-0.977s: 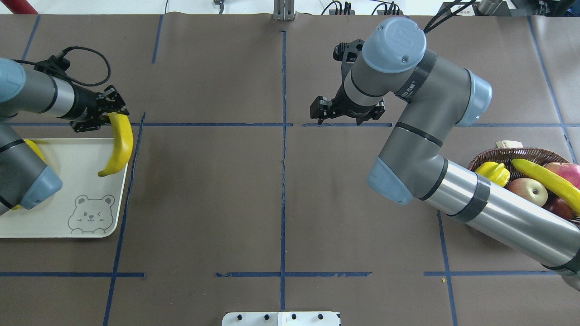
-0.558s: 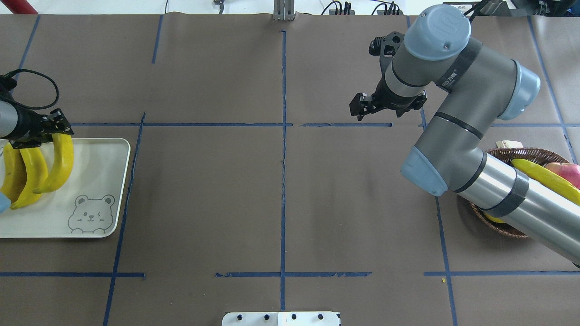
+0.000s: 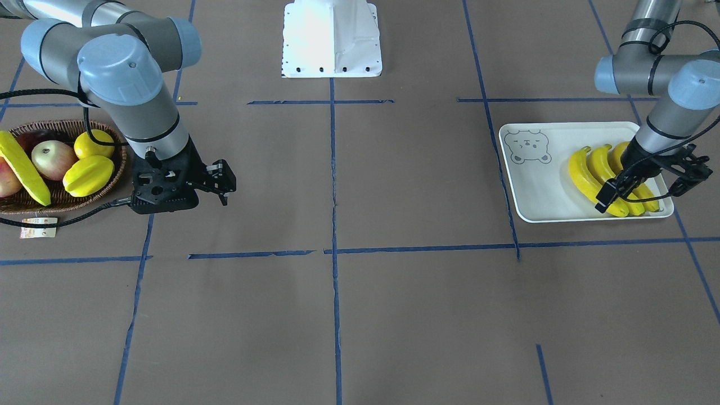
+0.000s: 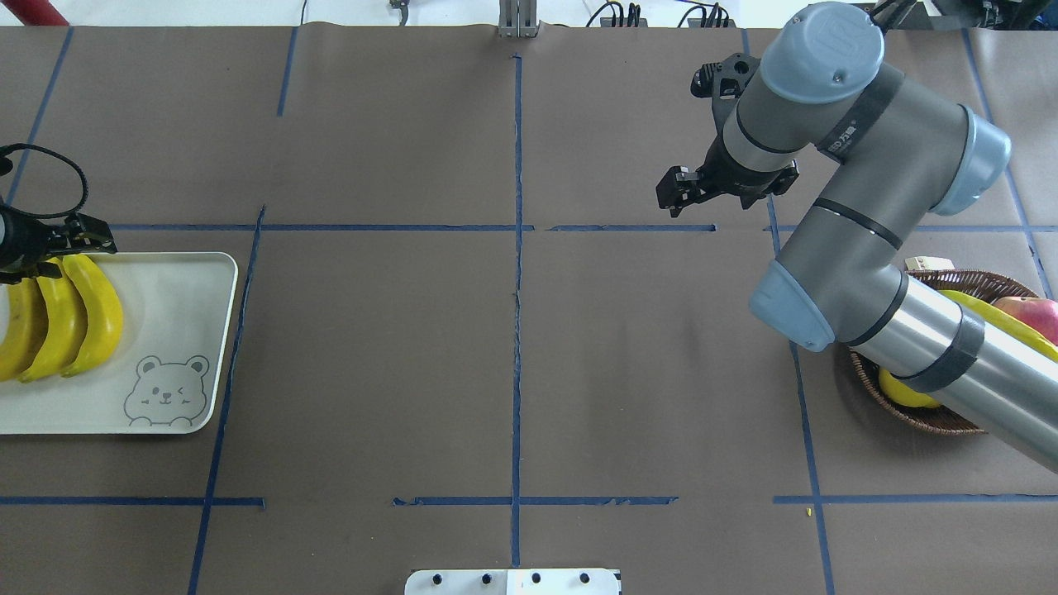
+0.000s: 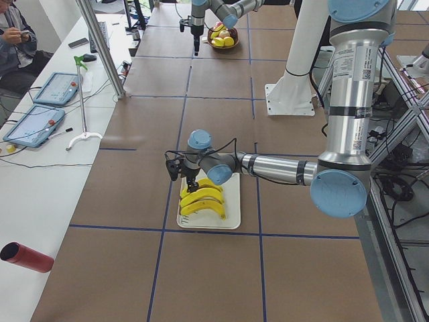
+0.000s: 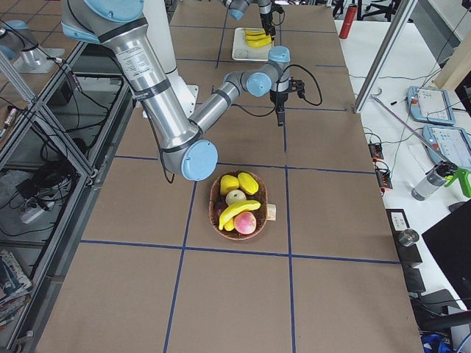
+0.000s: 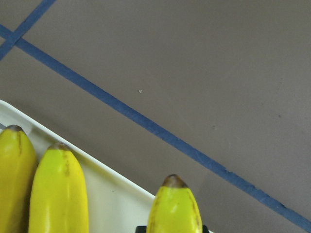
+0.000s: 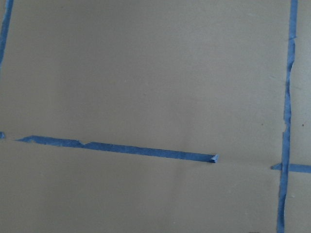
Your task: Transfer all bananas from basket to plate
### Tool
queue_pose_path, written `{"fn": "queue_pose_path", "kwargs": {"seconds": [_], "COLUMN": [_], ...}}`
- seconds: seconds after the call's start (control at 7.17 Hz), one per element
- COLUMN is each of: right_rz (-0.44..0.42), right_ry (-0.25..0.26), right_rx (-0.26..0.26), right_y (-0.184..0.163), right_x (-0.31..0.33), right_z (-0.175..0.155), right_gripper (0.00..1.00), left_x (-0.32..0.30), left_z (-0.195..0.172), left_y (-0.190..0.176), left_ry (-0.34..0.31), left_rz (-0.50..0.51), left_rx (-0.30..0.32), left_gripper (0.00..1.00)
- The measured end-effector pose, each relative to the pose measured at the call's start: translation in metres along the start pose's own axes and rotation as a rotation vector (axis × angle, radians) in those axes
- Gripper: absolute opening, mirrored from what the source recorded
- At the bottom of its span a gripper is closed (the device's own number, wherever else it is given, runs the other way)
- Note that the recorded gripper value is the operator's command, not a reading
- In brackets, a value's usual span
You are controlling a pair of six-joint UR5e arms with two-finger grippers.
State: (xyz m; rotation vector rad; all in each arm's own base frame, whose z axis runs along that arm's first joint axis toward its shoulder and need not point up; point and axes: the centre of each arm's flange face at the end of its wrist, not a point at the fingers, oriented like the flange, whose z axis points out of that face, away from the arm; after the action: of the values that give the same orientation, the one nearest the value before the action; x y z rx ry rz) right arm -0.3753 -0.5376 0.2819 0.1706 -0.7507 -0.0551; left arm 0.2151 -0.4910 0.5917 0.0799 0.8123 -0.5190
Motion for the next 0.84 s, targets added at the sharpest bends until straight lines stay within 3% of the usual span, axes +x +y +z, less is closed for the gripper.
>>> {"fn": "queue_pose_path", "kwargs": {"seconds": [0.42, 0.84], "right_rz": [-0.085, -0.237], "right_ry": [0.026, 0.114], "right_rx": [-0.03, -0.092], "right_y": [0.015, 0.097], "right_x": [0.088, 0.23], "right_z": [-0.01, -0.016], "right_gripper": [1.0, 1.0], "left_x": [0.008, 0.051], "left_z": [-0.048, -0.082], "left_y": [-0.024, -0.025], "left_ry": [0.133, 0.231], "left_rz": [0.03, 0.067], "left_rx": [-0.138, -0.165], "left_gripper": [1.0, 1.0]}}
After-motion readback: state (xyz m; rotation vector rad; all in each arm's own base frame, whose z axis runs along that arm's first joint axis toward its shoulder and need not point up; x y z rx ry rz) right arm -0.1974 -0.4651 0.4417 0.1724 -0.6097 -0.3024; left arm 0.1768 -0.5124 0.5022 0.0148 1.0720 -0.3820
